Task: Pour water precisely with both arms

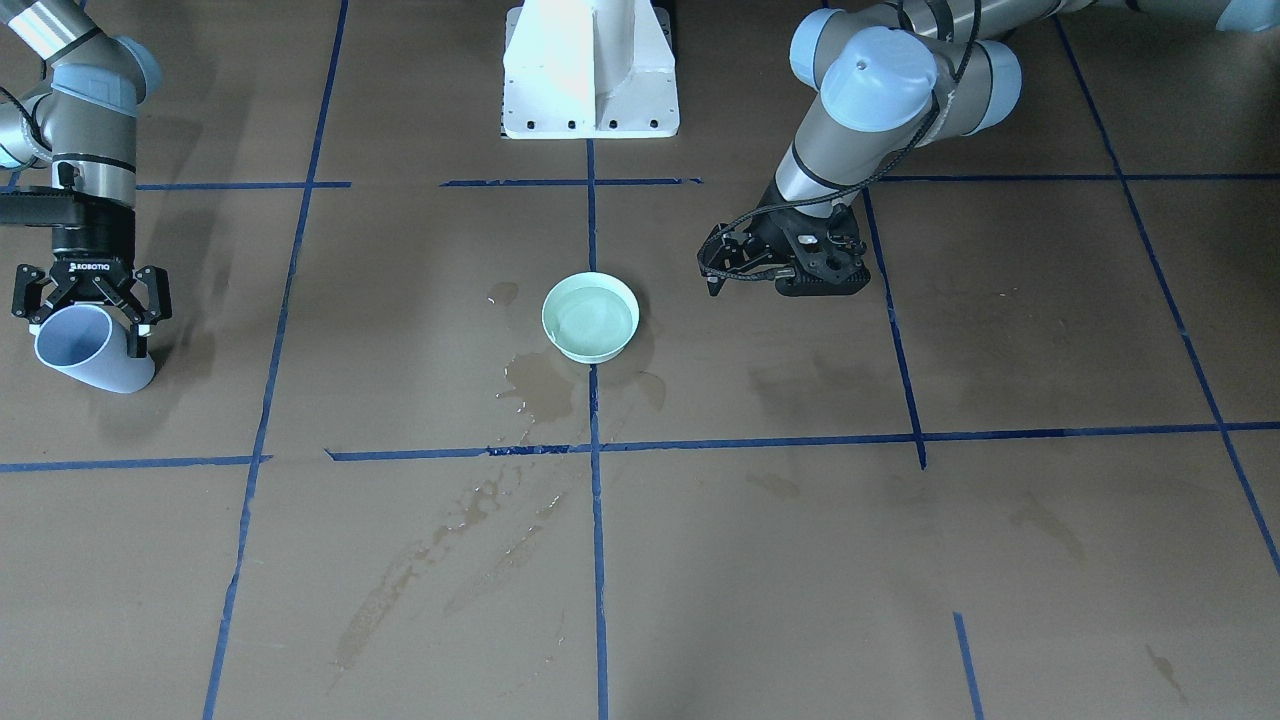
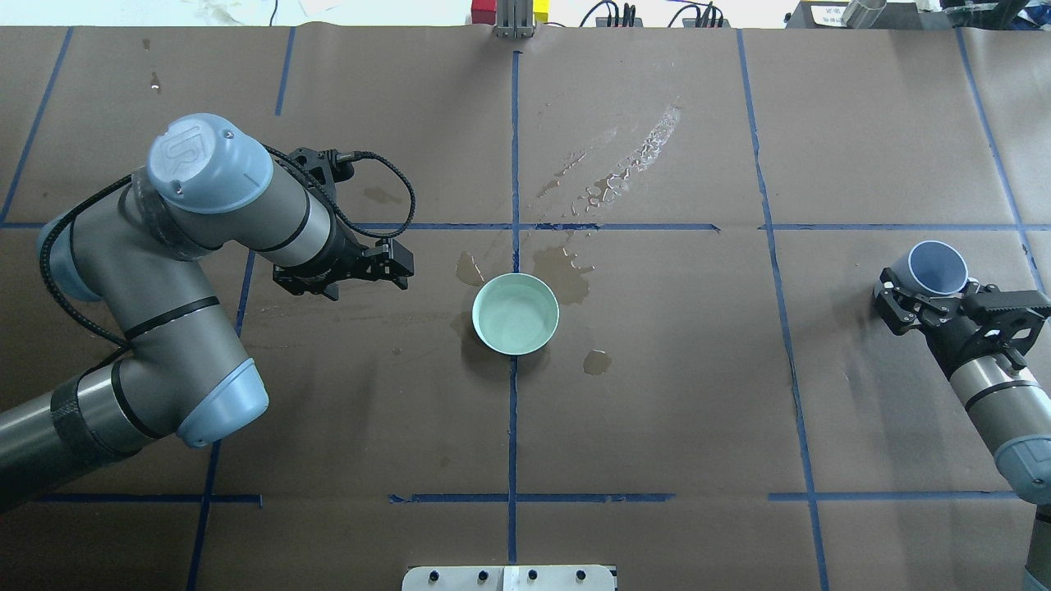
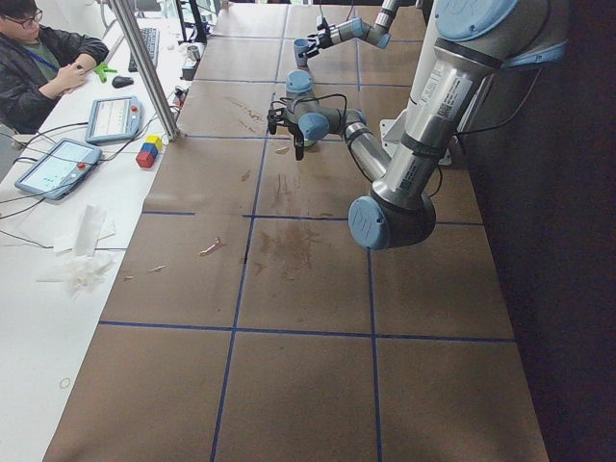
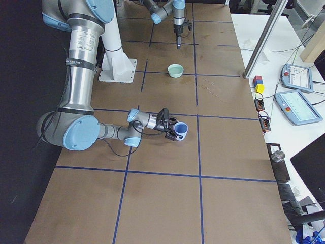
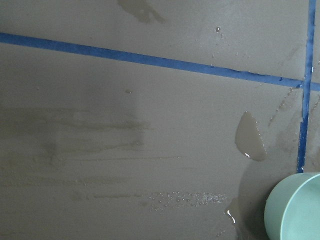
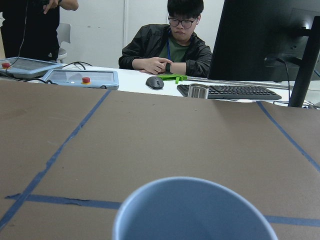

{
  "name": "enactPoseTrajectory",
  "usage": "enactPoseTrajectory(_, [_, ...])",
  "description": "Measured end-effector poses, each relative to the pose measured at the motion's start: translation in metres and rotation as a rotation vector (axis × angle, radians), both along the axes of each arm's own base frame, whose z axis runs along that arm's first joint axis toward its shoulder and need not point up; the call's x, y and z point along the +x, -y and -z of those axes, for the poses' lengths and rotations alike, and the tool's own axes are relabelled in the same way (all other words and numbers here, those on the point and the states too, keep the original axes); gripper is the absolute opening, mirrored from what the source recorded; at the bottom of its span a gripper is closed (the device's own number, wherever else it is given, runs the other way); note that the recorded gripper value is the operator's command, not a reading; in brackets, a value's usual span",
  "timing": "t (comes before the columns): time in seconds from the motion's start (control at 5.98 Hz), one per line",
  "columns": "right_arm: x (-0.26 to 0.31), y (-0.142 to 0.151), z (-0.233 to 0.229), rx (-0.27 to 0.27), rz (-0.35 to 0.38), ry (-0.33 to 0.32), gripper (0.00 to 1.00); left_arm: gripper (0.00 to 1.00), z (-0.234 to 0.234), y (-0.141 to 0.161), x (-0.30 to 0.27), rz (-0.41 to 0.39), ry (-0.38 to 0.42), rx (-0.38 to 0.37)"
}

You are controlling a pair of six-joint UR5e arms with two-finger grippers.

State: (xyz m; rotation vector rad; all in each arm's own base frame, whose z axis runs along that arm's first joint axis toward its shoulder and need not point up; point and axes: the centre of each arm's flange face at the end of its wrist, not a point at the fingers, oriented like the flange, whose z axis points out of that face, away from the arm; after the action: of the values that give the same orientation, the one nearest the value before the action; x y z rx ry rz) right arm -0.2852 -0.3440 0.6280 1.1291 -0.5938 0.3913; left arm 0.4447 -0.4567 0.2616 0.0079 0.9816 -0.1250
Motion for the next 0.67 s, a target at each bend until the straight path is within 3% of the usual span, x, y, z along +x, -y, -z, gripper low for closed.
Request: enactPoseTrajectory(0.67, [-0.002, -0.016, 0.001, 0.028, 0.004, 0.040, 1.00, 1.00, 0.000, 0.000, 0.000, 0.001, 0.000, 0.001])
